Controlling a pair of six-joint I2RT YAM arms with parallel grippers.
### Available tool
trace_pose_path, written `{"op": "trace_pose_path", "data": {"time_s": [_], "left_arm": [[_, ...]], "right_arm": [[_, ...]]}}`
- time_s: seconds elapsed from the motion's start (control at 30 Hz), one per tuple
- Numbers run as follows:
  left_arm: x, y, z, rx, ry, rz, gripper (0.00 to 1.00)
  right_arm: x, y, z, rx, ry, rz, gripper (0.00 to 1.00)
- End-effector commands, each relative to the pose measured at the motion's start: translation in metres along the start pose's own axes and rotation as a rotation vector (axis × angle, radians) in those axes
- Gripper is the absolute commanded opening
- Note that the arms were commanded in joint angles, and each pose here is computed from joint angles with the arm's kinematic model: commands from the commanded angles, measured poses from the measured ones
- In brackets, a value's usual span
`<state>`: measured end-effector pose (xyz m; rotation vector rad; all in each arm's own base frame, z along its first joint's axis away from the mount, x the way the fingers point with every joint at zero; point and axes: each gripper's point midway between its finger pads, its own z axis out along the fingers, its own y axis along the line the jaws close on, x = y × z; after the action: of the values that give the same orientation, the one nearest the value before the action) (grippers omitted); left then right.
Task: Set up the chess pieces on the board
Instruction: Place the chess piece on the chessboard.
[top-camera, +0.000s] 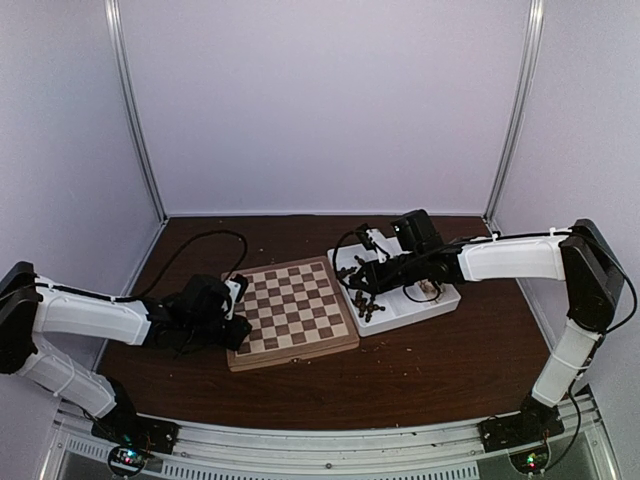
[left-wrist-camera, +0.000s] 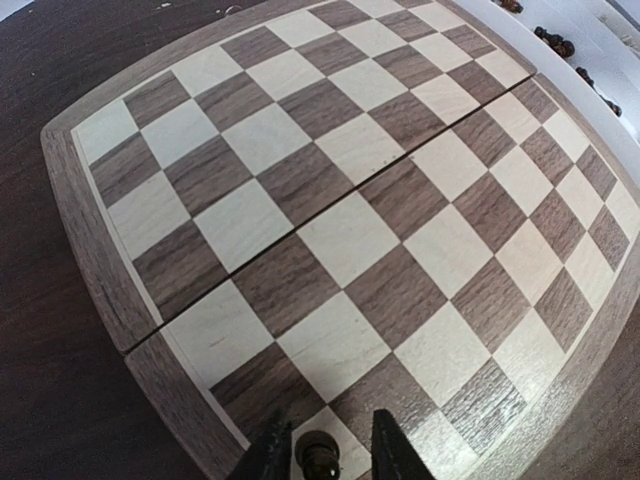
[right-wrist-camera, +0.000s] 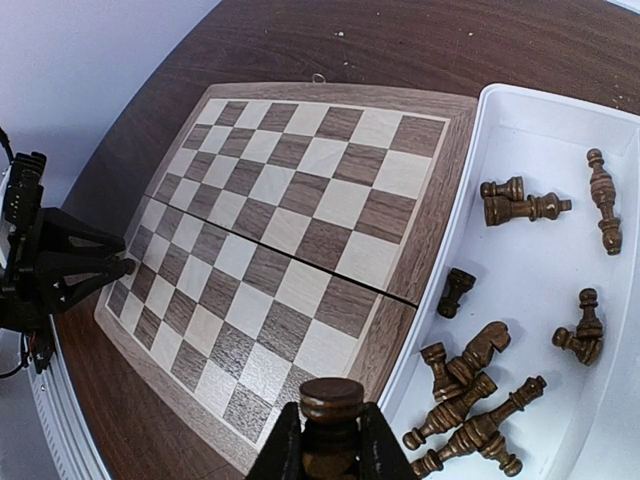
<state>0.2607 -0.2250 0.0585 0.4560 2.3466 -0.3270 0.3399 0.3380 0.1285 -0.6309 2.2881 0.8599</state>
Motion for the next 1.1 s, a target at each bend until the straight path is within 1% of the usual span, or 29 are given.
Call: {"op": "trace_pose_path", "data": {"time_s": [0.0,0.1,0.23,0.4,0.53,0.6,0.87,1.07], "left_arm": [[-0.009,-0.002,-0.006,0.011,-0.036,-0.014,0.31],[-0.011,-0.001,-0.008,0.008,-0.046,-0.021,0.32],[-0.002,0.004,-0.009,-0.014,-0.013,-0.025,0.31],[0.005,0.006,-0.007,-0.016,0.003,-0.040,0.27],[0.007,0.006,-0.008,-0.018,0.007,-0.038,0.20],[0.006,0.006,-0.008,-0.017,0.006,-0.037,0.18],[0.008,0.004,-0.010,0.001,0.013,-0.039,0.14],[0.013,0.002,-0.009,0.017,0.023,-0.052,0.13]], "right_arm": [[-0.002,-0.002,-0.001,0.009,-0.017,0.003,0.16],[-0.002,-0.003,-0.001,0.008,-0.018,0.001,0.16],[-0.002,-0.003,0.000,0.007,-0.018,0.003,0.16],[-0.001,-0.002,0.000,0.004,-0.017,0.006,0.16],[-0.002,-0.002,0.000,0.003,-0.018,0.004,0.16],[-0.002,-0.002,0.000,0.001,-0.017,0.005,0.16],[-0.002,-0.002,0.000,0.003,-0.018,0.006,0.16],[-0.001,-0.001,0.000,-0.001,-0.017,0.008,0.16]]}}
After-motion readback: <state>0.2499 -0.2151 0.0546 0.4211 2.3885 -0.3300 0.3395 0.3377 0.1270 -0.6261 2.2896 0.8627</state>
